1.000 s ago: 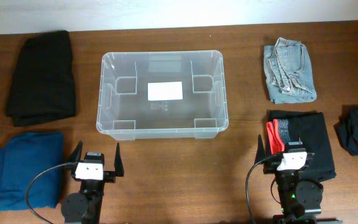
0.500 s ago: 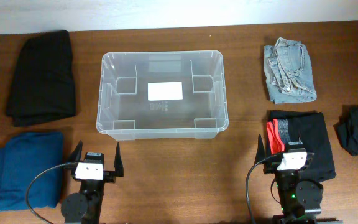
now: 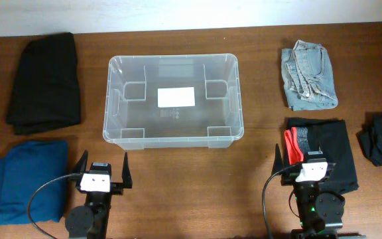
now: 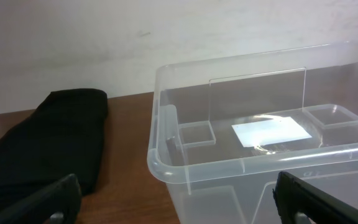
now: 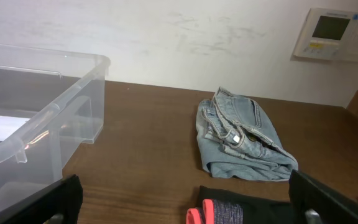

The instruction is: Pack container

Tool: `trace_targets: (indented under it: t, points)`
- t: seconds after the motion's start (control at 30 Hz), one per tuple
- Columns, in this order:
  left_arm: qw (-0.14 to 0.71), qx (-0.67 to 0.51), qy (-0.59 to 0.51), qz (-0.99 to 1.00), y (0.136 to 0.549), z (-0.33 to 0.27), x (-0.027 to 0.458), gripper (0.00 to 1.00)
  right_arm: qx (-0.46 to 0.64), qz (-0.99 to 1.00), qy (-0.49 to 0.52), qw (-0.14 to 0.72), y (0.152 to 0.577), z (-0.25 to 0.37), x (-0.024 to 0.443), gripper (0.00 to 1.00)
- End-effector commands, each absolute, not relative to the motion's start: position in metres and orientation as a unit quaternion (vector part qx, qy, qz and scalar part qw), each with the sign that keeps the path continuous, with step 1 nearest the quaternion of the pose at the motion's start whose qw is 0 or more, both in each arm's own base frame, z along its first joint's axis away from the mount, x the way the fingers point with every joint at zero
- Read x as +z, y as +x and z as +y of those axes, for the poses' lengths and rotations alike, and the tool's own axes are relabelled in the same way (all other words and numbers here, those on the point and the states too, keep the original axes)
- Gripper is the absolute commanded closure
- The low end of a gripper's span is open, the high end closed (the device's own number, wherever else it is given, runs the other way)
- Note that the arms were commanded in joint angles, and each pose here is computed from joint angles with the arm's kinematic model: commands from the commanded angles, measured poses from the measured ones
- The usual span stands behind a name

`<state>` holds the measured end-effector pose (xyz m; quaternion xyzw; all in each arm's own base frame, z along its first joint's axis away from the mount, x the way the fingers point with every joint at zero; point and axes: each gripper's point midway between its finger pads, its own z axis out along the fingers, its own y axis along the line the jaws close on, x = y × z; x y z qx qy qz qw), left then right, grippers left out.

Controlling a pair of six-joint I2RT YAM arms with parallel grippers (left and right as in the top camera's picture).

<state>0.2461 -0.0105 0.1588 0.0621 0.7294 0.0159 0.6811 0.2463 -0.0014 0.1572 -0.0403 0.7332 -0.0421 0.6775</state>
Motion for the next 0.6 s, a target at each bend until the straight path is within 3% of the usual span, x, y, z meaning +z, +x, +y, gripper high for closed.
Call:
trace_targets:
  t: [0.0,0.33,0.57]
  points:
    - [0.678,0.022,0.068,0.731,0.246,-0.011,0.157,0.01,-0.048,0.733,-0.037,0.677,0.246,-0.004,0.156,0.01]
    - [0.689,0.023,0.067,0.721,0.246,-0.011,0.164,0.01,-0.048,0.733,-0.037,0.677,0.246,-0.004,0.156,0.02]
    - [0.772,0.026,0.06,0.632,0.241,-0.01,0.227,0.01,-0.048,0.733,-0.037,0.677,0.246,-0.004,0.156,0.02]
